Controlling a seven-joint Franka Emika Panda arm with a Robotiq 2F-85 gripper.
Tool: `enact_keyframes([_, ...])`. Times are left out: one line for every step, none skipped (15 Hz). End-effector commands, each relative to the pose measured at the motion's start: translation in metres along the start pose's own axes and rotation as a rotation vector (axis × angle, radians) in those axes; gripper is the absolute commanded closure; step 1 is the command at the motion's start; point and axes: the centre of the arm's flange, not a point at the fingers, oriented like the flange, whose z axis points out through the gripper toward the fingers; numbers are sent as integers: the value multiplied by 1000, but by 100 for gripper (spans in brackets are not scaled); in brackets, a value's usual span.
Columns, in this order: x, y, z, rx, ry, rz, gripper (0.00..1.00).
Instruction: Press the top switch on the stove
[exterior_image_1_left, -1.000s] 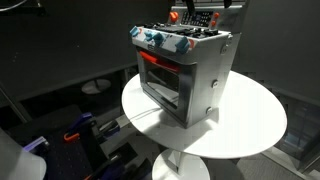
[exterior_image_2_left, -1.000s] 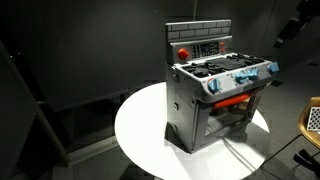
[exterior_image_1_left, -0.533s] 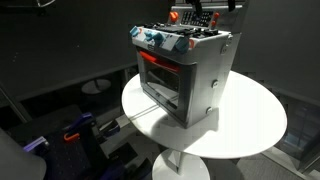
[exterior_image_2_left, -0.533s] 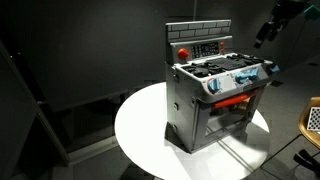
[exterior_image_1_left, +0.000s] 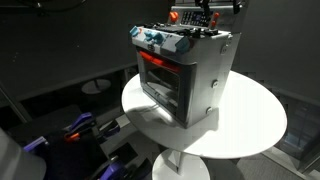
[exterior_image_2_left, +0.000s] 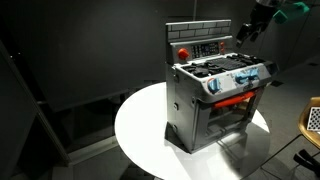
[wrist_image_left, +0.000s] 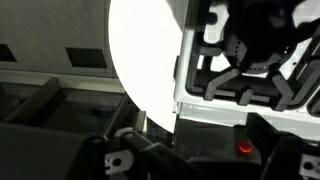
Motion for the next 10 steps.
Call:
enact_keyframes([34,-9,4,-19,6,24,0])
enact_keyframes([39,-11,6,-19,9,26,0])
enact_keyframes([44,-13,6,-18,14,26,0])
enact_keyframes([48,-15,8,-17,18,27,0])
enact_keyframes([53,-17,9,-19,22,28,0])
enact_keyframes([58,-18,10,-19,26,28,0])
enact_keyframes([62,-19,12,-21,29,28,0])
enact_keyframes([66,-20,15,-23,30,28,0])
enact_keyframes([70,-20,17,-26,31,29,0])
enact_keyframes([74,-20,20,-29,32,30,0])
